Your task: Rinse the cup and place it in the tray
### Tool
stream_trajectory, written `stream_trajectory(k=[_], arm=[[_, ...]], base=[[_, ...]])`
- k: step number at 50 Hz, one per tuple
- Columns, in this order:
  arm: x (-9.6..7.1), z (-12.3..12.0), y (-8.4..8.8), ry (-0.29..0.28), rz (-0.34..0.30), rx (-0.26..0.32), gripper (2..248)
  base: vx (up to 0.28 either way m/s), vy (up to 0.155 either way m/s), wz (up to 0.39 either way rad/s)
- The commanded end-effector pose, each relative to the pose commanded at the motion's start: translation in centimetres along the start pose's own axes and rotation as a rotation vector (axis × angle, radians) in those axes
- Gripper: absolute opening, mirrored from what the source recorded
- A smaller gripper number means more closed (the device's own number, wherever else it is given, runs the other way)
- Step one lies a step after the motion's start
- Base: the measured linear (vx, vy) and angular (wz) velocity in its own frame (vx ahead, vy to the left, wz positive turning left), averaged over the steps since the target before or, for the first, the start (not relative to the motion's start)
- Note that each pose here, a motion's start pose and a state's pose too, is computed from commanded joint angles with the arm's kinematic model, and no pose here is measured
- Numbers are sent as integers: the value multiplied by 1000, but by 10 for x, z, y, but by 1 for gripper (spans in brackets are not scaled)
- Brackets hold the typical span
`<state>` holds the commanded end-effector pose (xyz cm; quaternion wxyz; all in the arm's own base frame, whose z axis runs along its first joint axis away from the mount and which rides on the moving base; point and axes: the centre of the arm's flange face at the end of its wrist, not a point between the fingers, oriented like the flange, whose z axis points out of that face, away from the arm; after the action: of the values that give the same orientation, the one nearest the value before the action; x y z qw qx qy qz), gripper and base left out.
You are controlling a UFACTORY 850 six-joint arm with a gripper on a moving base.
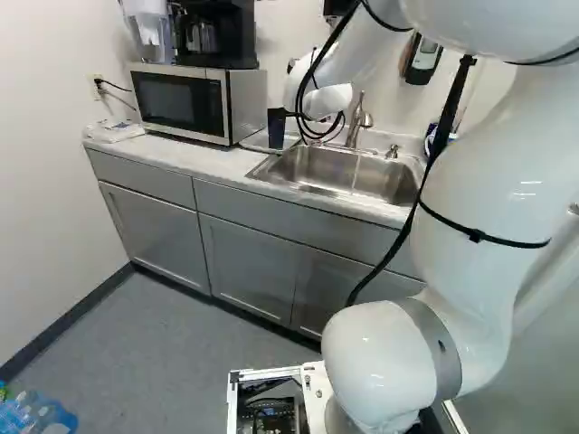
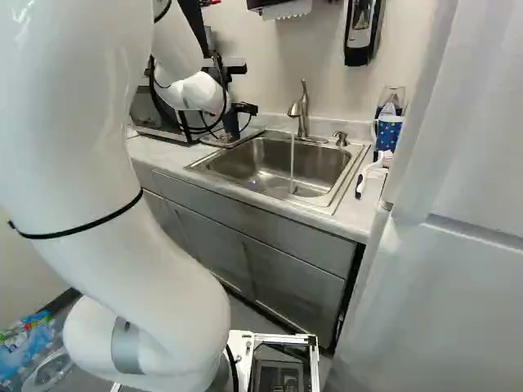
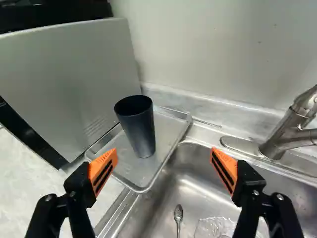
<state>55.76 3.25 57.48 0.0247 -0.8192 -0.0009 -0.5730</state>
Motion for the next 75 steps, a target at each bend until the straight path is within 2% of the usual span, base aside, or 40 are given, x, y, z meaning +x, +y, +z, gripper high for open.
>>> stream_trajectory(k=[25,47,75], arm=[[-9,45,-17,40,-52,40,247],[-17,89,-20,74,-92,58,247],[-33,144,-31,97,-125,88,247]], base=[[0,0,0],[0,0,0],[0,0,0]])
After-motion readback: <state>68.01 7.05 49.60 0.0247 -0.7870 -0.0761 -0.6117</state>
